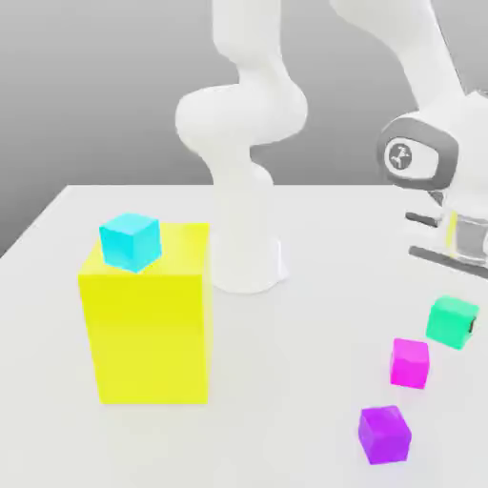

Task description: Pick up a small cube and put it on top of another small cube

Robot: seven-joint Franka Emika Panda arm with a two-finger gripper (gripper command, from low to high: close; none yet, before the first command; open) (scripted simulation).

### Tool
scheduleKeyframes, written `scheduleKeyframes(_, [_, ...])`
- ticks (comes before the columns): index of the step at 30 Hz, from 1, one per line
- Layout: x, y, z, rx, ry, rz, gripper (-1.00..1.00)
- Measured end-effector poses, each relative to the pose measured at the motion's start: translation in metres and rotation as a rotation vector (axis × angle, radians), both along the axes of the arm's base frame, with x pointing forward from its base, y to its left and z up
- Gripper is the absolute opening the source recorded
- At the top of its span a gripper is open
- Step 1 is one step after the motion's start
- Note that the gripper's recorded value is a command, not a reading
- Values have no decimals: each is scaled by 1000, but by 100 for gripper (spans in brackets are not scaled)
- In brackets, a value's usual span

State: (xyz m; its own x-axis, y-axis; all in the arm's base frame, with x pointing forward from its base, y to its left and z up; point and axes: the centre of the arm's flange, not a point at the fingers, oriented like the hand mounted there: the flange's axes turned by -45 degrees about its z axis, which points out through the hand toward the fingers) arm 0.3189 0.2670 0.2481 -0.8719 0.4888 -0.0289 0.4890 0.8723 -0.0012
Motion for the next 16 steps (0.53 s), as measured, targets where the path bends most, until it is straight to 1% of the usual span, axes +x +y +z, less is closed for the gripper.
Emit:
scheduleKeyframes(3, [-19, -8, -7, 13, 24, 133, -100])
scheduleKeyframes(12, [-20, -10, -59, 16, 27, 153, -100])
scheduleKeyframes(13, [-21, -11, -66, 14, 27, 152, 100])
scheduleKeyframes(16, [-21, -11, -66, 14, 27, 152, 100])
